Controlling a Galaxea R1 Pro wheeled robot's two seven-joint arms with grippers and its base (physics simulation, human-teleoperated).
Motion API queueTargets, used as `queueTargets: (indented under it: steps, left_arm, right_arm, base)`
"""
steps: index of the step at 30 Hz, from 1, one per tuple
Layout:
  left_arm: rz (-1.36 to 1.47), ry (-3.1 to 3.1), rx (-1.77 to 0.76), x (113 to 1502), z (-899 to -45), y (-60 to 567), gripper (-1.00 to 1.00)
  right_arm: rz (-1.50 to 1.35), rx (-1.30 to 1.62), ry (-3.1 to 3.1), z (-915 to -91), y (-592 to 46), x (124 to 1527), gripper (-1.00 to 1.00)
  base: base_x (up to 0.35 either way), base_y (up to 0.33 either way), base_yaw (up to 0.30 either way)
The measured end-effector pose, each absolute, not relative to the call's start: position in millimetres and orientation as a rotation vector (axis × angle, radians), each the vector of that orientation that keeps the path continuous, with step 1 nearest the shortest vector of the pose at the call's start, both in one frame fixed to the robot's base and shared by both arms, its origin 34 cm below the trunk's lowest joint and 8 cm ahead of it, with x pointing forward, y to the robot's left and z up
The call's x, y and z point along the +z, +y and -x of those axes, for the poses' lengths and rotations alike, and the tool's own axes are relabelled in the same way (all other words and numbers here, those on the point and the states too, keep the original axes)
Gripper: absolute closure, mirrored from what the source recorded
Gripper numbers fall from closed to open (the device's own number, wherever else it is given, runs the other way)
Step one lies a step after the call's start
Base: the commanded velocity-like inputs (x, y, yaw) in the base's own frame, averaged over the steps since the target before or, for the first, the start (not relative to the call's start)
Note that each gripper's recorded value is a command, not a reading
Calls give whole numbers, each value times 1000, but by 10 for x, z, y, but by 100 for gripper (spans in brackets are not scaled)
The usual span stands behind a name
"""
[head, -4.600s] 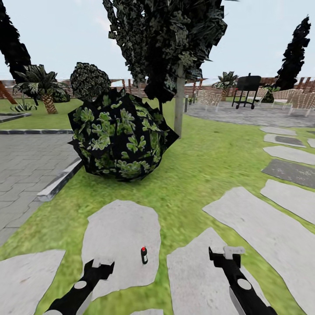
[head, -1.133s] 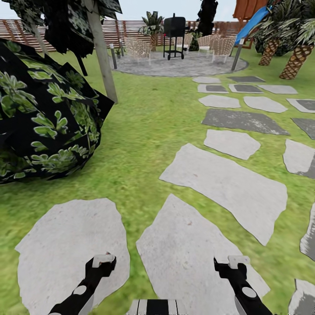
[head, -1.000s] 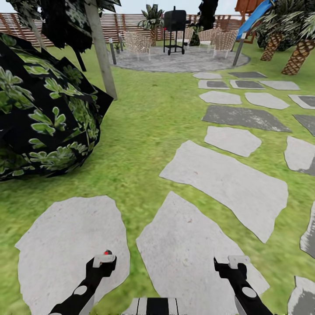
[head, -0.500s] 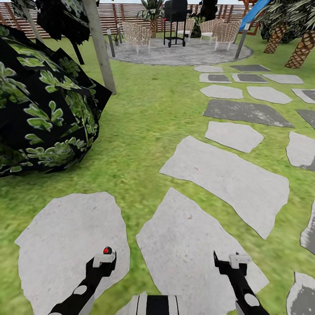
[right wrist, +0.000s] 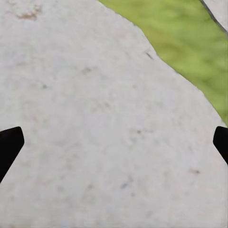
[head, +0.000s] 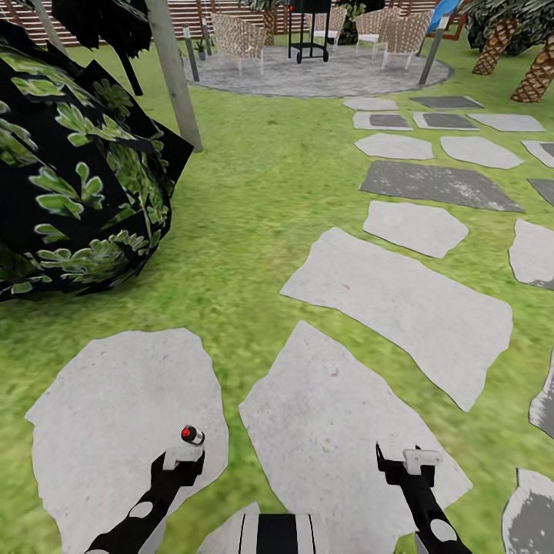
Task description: Pick up the pesticide atomizer in the garden and spray insectifuge to fully cover both potted plants in the garden.
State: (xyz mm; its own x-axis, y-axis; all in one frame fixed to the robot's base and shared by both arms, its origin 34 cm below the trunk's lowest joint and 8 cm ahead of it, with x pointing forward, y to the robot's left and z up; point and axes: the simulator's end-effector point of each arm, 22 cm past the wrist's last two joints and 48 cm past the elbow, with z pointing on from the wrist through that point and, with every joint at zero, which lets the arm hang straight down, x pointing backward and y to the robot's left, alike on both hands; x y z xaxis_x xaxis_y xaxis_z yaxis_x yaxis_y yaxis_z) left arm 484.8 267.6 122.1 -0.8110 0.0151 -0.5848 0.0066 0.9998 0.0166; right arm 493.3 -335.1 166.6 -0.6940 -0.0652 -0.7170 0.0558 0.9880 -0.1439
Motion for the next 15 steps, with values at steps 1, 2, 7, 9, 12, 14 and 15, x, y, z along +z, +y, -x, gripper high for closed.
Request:
queueTargets:
  steps: [1, 2, 7, 9, 12, 14, 15]
  left_arm:
    - [-15, 2517, 18, 1219, -4847, 2678, -100]
    - [-15, 2518, 19, 1218, -4845, 2680, -100]
    - [-17, 2520, 20, 1213, -4836, 2685, -100]
    - [-17, 2520, 19, 1215, -4837, 2683, -100]
    - [-16, 2520, 18, 1215, -4838, 2676, -100]
    - [-16, 2520, 18, 1214, -4836, 2675, -100]
    - [-16, 2519, 18, 1214, -4837, 2674, -100]
  right_arm:
    - [7, -197, 2330, -4932, -3351, 1665, -100]
    - [7, -197, 2330, -4931, -3351, 1664, -100]
    - [10, -192, 2331, -4928, -3332, 1659, -100]
    - [12, -190, 2331, -4929, -3328, 1660, -100]
    - [12, -190, 2331, -4931, -3329, 1662, -100]
    - [13, -191, 2331, -4931, -3332, 1661, -100]
    - [13, -191, 2331, -4931, -3333, 1661, -100]
  base:
    - [0, 0, 0]
    - [0, 0, 0]
    - [12, 0, 0]
    - [205, 0, 0]
    - [193, 0, 0]
    - [47, 0, 0]
    - [20, 0, 0]
